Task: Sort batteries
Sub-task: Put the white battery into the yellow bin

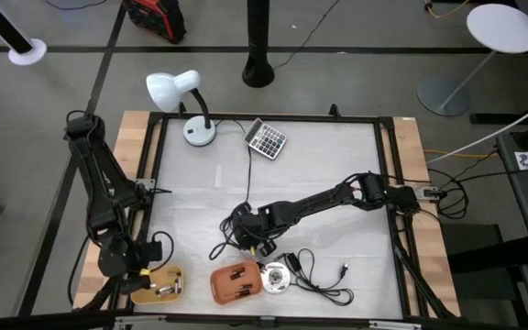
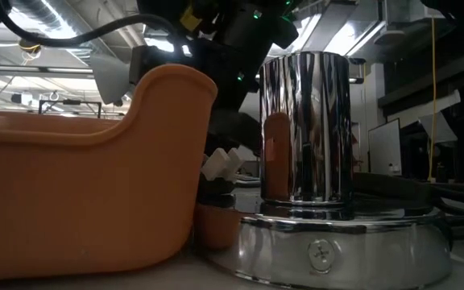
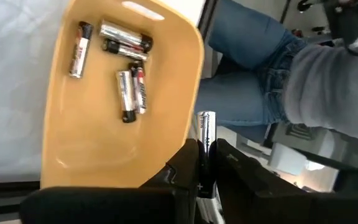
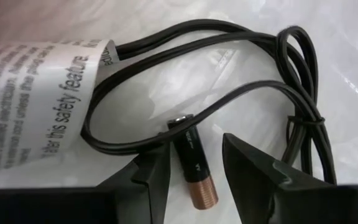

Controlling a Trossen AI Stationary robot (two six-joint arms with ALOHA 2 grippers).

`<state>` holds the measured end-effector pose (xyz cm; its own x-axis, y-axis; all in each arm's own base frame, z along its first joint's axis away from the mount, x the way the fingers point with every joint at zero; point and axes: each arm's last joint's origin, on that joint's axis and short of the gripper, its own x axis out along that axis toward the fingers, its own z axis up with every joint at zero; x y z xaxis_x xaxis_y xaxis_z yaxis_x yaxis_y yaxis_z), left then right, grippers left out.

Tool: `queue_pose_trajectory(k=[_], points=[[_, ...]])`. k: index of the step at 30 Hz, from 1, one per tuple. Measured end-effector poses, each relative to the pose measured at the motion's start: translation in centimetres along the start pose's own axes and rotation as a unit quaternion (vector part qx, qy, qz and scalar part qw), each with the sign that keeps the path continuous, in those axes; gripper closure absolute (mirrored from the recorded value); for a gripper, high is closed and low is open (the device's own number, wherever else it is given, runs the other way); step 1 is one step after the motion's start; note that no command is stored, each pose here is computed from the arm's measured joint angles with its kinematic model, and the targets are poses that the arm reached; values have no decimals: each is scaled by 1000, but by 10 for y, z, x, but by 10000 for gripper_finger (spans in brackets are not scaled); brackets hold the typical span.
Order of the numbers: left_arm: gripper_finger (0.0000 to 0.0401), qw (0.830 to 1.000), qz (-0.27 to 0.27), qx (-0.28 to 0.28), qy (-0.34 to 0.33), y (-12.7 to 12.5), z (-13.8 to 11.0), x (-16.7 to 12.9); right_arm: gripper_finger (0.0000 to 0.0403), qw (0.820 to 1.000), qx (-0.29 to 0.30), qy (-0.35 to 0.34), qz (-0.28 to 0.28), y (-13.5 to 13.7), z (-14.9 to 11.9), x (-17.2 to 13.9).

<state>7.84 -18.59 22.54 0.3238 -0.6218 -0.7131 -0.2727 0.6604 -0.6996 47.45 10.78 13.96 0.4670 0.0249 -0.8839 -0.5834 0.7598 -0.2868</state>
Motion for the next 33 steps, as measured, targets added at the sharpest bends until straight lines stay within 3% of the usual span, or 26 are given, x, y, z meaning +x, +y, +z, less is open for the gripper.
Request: queue_pose_trajectory(k=[17,23,28,33], points=[[360,998,68,6,1,8,-2,24,258,1000,16,2,-2,0,1,0],[360,993,98,68,4,12,-1,37,258,1000,17,-1,3,0,1,0],[360,990,120,69,-1,16,1,46,258,1000,16,-1,4,0,1,0],[334,988,140,68,-8,19,3,53,258,1000,16,-1,6,0,1,0]])
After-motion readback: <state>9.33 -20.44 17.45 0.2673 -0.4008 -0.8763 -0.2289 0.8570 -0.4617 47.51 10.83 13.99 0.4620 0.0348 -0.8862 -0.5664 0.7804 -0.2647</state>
